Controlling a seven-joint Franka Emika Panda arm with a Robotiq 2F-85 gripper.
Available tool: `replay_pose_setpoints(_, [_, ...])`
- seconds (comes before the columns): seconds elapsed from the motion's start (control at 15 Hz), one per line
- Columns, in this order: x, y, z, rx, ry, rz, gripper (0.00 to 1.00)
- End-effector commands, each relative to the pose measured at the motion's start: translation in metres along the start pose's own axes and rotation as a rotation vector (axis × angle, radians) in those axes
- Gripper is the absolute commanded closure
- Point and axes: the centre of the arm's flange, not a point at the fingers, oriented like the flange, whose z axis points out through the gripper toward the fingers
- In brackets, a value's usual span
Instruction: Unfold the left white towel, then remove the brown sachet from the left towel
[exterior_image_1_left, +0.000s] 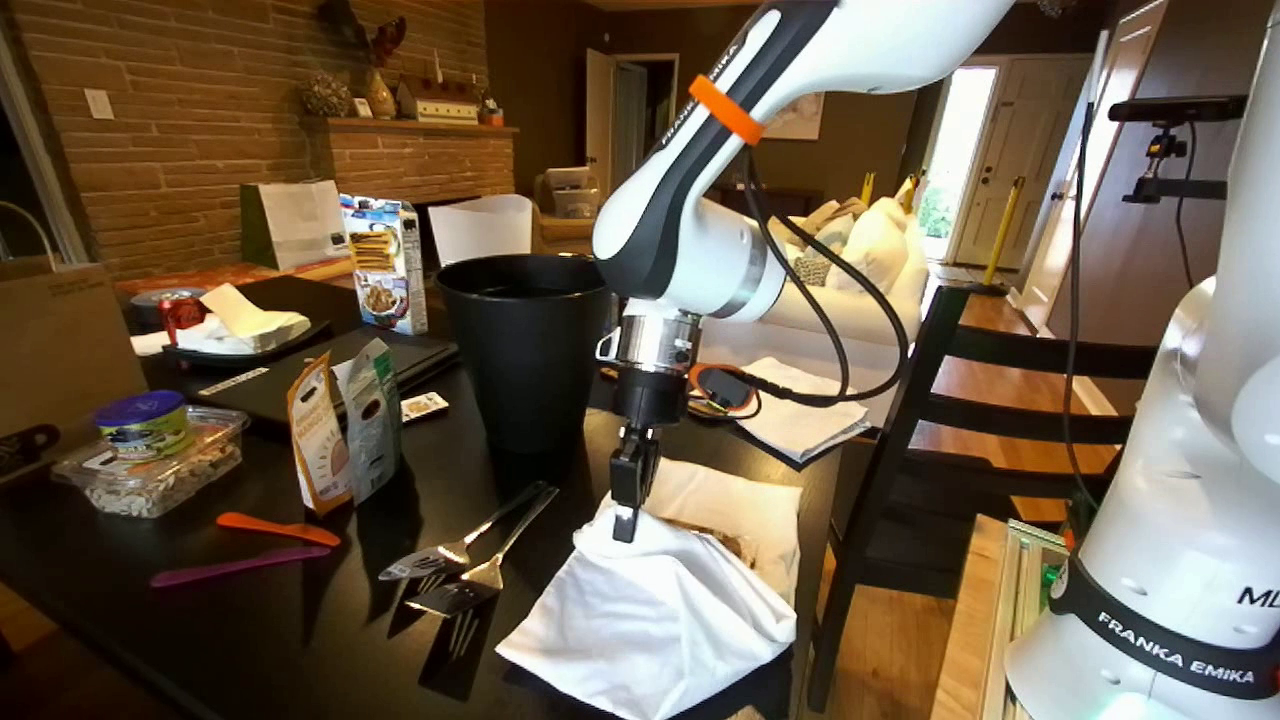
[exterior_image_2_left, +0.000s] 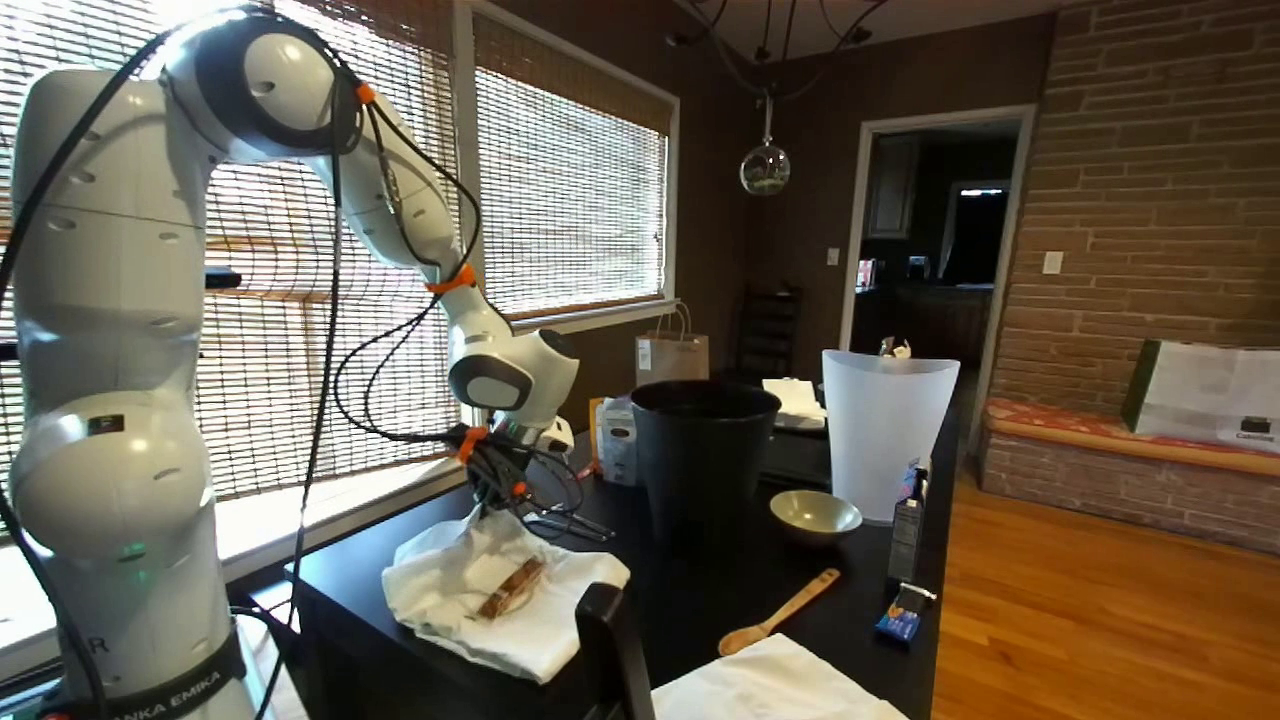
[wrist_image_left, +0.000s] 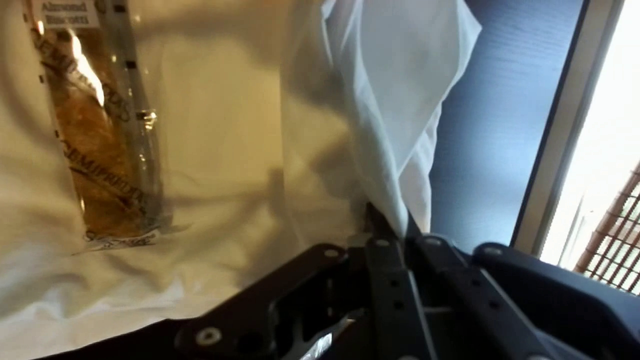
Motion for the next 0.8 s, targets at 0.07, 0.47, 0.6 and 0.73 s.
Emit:
replay_pose_setpoints(0.07, [-0.008, -0.028, 0.009, 0.017, -0.013, 0.045, 0.98])
replay_pose_setpoints(0.47, [-0.011, -0.043, 0.018, 0.088, -0.029, 0.106, 0.42])
replay_pose_setpoints(0.6, [-0.013, -0.046, 0.017, 0.114, -0.036, 0.122, 0.28])
replay_pose_setpoints(0.73, [-0.014, -0.045, 0.013, 0.124, -0.040, 0.129, 0.16])
